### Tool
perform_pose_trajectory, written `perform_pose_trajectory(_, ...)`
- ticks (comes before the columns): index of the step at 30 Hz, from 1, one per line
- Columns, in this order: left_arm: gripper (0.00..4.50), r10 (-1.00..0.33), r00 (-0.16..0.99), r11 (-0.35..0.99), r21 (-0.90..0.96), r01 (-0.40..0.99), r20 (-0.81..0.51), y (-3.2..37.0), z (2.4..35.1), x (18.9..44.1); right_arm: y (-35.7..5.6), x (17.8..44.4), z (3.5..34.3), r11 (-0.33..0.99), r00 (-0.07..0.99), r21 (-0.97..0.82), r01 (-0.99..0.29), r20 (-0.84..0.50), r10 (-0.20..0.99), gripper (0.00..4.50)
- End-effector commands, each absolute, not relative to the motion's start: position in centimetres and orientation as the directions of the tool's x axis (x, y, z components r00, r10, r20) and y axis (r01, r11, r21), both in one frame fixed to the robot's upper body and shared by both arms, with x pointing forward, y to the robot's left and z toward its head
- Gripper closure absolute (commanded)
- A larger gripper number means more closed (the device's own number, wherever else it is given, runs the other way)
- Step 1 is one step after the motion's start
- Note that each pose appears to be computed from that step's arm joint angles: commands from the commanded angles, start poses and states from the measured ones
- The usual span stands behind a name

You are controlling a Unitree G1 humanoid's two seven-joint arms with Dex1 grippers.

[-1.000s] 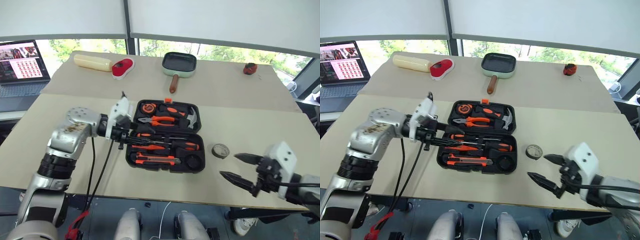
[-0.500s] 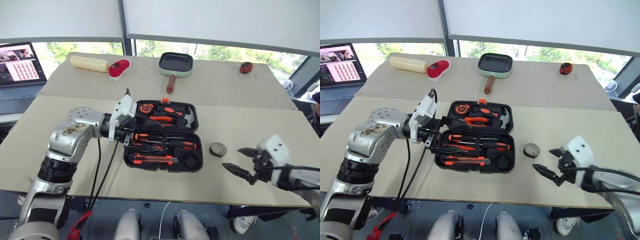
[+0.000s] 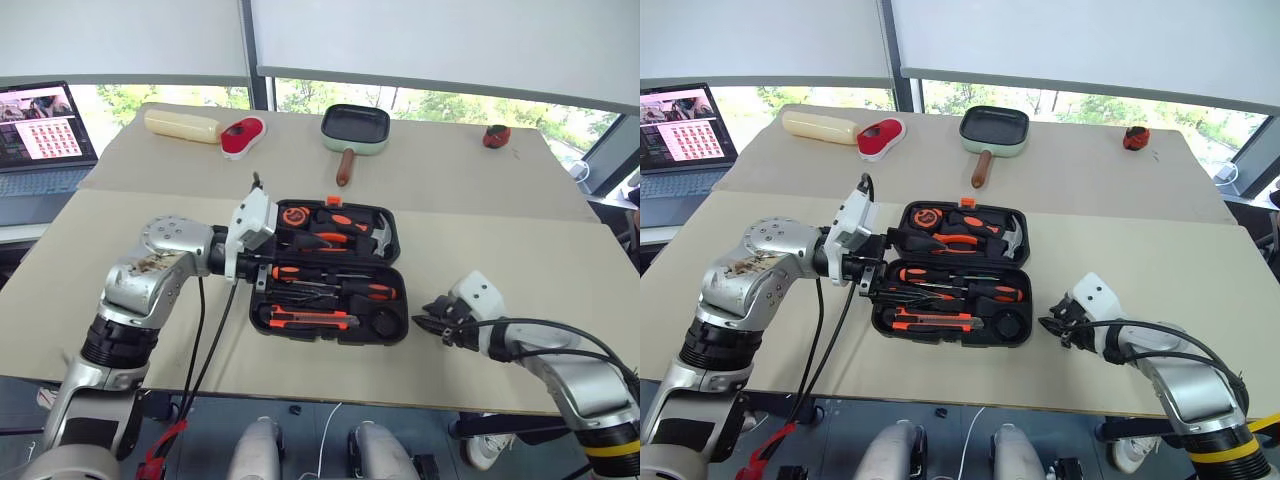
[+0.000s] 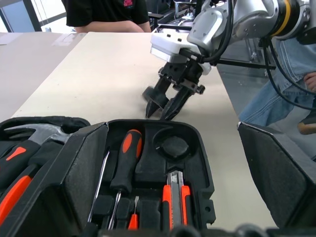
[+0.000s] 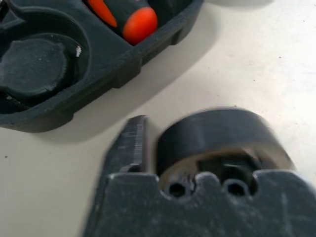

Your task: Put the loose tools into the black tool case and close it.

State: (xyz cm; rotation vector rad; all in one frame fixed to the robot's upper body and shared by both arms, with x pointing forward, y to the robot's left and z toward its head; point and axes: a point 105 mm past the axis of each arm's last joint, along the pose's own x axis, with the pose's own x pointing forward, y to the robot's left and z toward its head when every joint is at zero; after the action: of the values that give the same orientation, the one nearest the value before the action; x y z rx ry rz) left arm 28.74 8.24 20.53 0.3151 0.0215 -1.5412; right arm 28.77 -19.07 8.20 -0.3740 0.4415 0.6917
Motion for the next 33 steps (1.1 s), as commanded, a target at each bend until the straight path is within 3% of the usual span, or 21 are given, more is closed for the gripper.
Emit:
perform_pose_trajectory(1,0.0,-0.978,0.038,-0.009,0.226,0.974,-0.204,8.5,21.2,28.3,-20.0,29.0,8.8,0.724,0.718,-0.225,-0.652,-0.492,0.493,4.39)
perform_pose_trajectory(6,0.0,-0.976,0.025,-0.026,0.229,0.973,-0.217,8.5,21.1,28.1,-19.8,28.5,11.2,0.69,0.707,-0.238,-0.684,-0.448,0.547,4.46)
perform_pose_trajectory(12,0.0,-0.967,0.004,-0.057,0.229,0.972,-0.255,8.7,20.5,27.7,-13.7,25.5,16.1,0.435,0.493,-0.234,-0.869,-0.364,0.79,4.46)
perform_pose_trajectory(16,0.0,-0.964,-0.001,-0.065,0.232,0.971,-0.267,8.7,20.2,27.5,-11.5,24.5,15.0,0.317,0.392,-0.237,-0.918,-0.433,0.811,4.46)
perform_pose_trajectory(19,0.0,-0.963,0.0,-0.067,0.237,0.969,-0.27,8.6,20.2,27.4,-11.2,25.0,13.7,0.292,0.392,-0.27,-0.918,-0.485,0.782,4.46)
perform_pose_trajectory(23,0.0,-0.962,0.011,-0.057,0.241,0.969,-0.274,8.9,20.2,27.2,-11.7,25.9,13.1,0.301,0.417,-0.295,-0.907,-0.527,0.741,3.09)
perform_pose_trajectory(30,0.0,-0.959,0.04,-0.03,0.242,0.97,-0.28,9.5,20.0,27.2,-11.5,25.3,12.9,0.234,0.352,-0.275,-0.933,-0.55,0.757,0.81)
perform_pose_trajectory(33,0.0,-0.959,0.049,-0.022,0.244,0.969,-0.279,9.6,20.1,27.3,-11.5,25.2,13.4,0.231,0.348,-0.274,-0.934,-0.54,0.767,0.81)
